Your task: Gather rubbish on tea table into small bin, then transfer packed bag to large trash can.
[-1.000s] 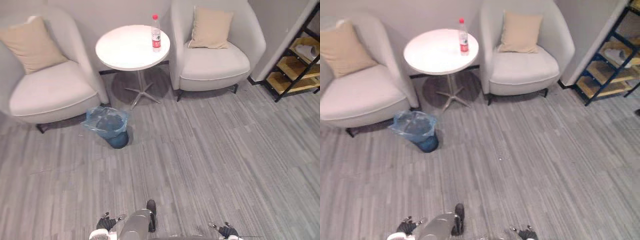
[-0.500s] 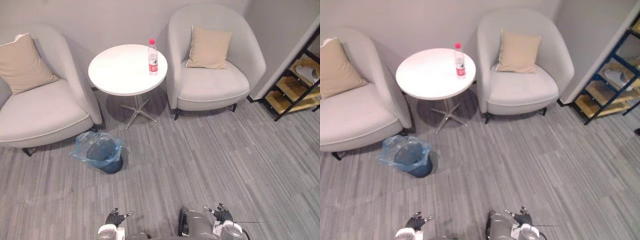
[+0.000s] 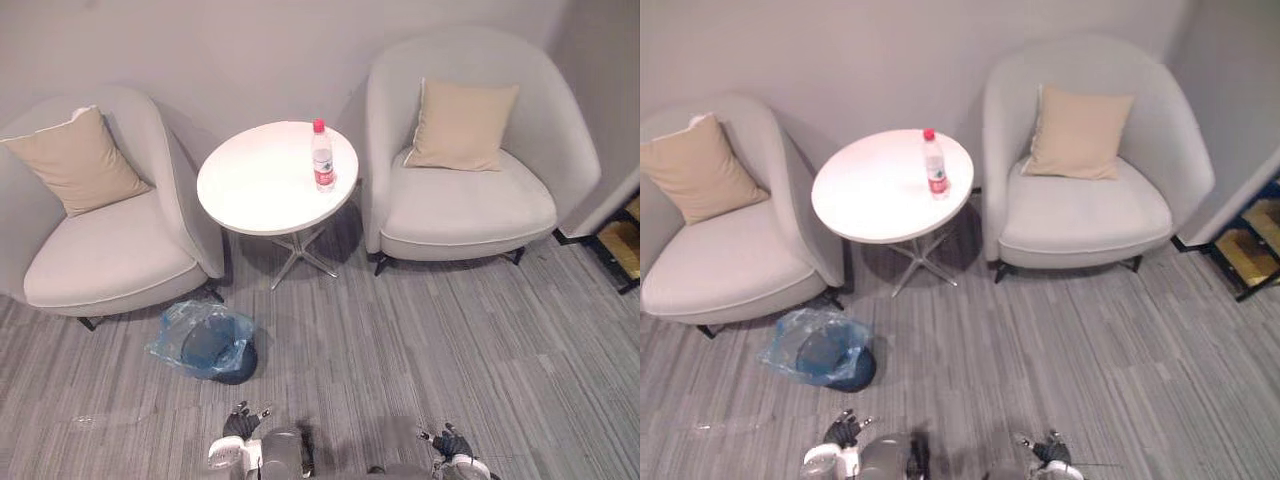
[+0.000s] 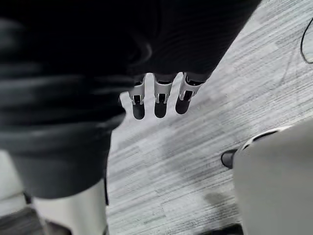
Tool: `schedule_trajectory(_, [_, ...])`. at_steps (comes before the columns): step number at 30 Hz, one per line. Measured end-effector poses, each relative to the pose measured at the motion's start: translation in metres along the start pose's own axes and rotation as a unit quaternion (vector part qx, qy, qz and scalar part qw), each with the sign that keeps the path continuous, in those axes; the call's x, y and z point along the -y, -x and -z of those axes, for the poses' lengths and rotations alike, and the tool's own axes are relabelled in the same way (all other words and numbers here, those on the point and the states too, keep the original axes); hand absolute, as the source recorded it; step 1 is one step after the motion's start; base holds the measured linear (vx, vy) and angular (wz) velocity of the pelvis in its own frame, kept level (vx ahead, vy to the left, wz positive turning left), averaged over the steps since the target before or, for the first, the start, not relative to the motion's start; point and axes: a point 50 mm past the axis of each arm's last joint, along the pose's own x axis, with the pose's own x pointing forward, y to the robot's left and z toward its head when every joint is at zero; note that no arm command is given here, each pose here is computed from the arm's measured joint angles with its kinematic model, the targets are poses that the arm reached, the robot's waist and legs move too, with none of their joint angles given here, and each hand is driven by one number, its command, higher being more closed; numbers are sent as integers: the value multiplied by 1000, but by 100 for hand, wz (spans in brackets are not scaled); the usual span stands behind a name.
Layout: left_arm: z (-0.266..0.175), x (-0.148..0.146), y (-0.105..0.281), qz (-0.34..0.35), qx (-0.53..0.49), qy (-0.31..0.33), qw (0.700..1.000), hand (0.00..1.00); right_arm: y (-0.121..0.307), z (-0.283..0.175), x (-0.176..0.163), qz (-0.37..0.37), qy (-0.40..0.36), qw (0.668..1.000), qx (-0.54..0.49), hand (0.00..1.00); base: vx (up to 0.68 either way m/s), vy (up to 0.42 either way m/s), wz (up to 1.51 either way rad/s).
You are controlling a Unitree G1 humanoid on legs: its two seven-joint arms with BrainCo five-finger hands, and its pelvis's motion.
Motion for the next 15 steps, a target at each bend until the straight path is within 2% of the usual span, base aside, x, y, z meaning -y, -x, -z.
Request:
schedule_trajectory(4, [-1, -6, -1, 4, -1, -25, 1000, 0, 0, 0, -10, -16, 6, 1000, -1, 0, 431, 201, -16])
schedule_trajectory(8, [11, -9, 0, 11, -27, -50, 998, 0, 0, 0, 0, -21, -1, 1000, -5, 0, 403, 151, -6])
schedule_trajectory(12, [15, -9, 1, 12, -37, -49, 998, 0, -1, -4, 4, -18, -4, 1000, 8, 0, 329, 9, 38])
schedule_trajectory(15, [18, -7, 2, 12, -41, -45, 998, 0, -1, -8, 2, -20, -5, 1000, 20, 0, 333, -145, 61])
